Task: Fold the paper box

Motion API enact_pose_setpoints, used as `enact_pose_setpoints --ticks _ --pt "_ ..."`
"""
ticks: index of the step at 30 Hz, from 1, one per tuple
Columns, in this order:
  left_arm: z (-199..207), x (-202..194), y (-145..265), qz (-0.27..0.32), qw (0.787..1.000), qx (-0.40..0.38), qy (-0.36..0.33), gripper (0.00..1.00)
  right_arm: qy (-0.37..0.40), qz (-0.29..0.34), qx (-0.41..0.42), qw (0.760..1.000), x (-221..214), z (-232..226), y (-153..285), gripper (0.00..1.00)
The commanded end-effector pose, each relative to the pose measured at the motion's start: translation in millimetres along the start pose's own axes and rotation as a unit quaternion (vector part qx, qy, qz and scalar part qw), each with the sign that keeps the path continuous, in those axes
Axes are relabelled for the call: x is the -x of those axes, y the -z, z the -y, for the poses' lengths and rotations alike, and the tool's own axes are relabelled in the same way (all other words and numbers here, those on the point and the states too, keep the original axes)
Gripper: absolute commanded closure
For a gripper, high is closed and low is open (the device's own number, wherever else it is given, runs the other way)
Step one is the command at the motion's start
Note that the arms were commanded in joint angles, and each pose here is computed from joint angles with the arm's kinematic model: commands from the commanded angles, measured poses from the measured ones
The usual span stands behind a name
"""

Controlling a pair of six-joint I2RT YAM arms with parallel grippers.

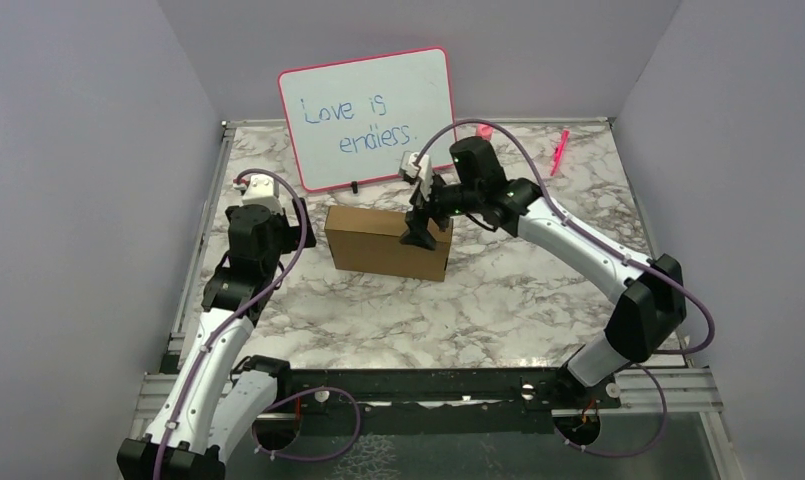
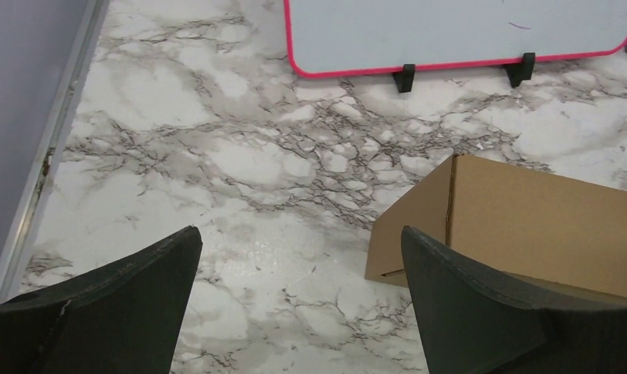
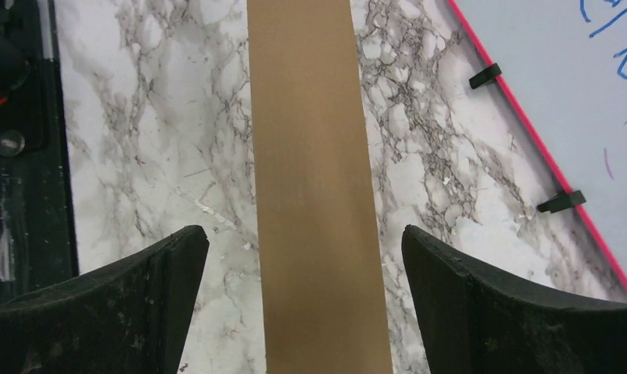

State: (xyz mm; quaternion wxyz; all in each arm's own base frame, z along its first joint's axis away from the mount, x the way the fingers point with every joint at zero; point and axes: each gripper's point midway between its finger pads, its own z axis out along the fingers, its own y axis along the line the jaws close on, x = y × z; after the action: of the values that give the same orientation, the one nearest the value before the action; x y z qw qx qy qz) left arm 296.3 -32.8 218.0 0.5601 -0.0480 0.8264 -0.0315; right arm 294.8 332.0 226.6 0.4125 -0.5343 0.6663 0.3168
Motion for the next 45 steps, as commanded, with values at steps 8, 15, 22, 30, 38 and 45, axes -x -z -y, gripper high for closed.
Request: enact_pose_setpoints --ticks 8,15,22,30,38,45 --pt "-19 3 12 0.018 0.998 0.060 -0.017 0.01 0.082 -0.098 0.027 0.991 -6 1 -39 0.00" --pt "-17 5 14 0.023 0.998 0.057 -0.017 0.01 0.074 -0.131 0.026 0.988 -11 3 -55 0.02" --pt "-17 6 15 0.027 0.998 0.056 -0.016 0.01 0.085 -0.157 0.030 0.983 -15 -6 -64 0.14" --pt "-20 10 19 0.036 0.997 0.063 -0.013 0.01 0.126 -0.201 -0.004 0.971 -24 -7 -61 0.29" --pt "-23 15 24 0.049 0.996 0.071 -0.006 0.01 0.215 -0.196 -0.054 0.955 -8 -16 -51 0.49" --pt "-28 20 30 0.066 0.995 0.081 0.003 0.01 0.284 -0.175 -0.128 0.934 -13 -6 -39 0.52"
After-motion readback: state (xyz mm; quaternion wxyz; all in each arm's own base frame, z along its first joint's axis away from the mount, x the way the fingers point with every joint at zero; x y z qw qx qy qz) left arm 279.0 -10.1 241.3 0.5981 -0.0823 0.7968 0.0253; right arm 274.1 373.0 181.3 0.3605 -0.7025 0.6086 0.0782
